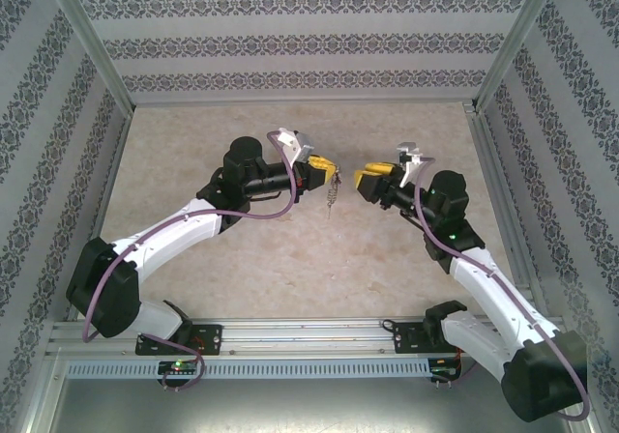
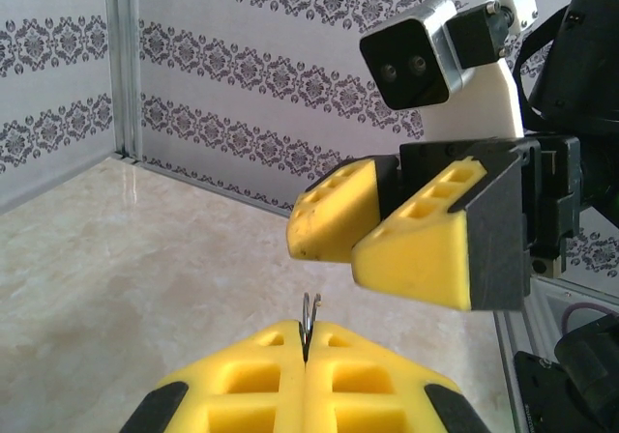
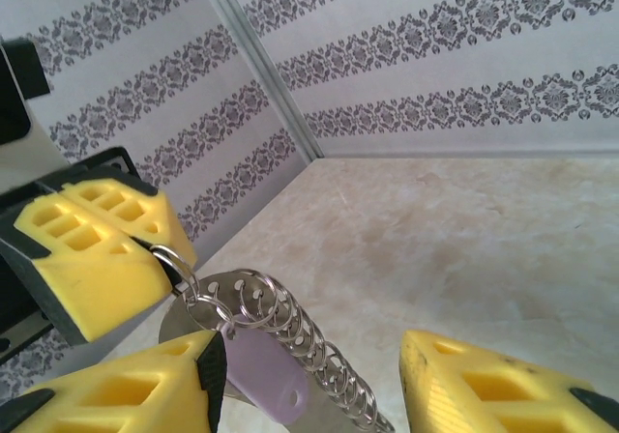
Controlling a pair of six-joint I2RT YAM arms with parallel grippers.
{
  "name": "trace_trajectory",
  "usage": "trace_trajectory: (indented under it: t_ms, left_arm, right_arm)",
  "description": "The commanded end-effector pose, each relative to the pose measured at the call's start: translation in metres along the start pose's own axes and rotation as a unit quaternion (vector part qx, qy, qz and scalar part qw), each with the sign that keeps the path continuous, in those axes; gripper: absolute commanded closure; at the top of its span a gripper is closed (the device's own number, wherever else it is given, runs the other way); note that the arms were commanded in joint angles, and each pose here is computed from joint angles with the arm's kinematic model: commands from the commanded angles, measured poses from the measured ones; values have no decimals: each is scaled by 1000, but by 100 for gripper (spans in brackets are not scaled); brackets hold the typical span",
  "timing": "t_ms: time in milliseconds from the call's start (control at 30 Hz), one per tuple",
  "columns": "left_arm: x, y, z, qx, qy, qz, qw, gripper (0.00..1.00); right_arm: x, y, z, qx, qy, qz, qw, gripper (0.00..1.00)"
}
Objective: Put the keys on the keyring
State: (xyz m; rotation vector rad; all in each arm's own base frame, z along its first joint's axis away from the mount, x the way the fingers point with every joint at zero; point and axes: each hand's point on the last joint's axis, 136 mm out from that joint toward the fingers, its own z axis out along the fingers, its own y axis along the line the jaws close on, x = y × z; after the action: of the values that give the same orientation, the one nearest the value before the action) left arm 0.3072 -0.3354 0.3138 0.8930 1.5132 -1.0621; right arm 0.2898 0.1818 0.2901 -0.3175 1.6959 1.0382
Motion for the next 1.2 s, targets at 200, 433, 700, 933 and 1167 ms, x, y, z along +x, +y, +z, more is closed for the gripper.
trace_trajectory:
  t_ms: [200,433,700,933,1167]
  left_arm:
    - [-17,-15,1,34,-46,-4,998,100]
    - [-25,-2,-4,53,-86,-55,993,100]
    - [-30,14,-8,66,-116,-96,986,100]
    - [-38,20,-8,86,-141,-120,979,100]
    - [-42,21,-8,97,-151,-131,975,100]
  right_arm:
    - [-18,25,2,-67,-11,-3,998,49]
    - [-29,34,6,-98,-18,-10,995,49]
    - [-41,37,16,-119,-25,-6,993,47]
    - [-44,34,29,-136,-22,7,990,46]
    - [-49,33,38,-163,-27,25,986,48]
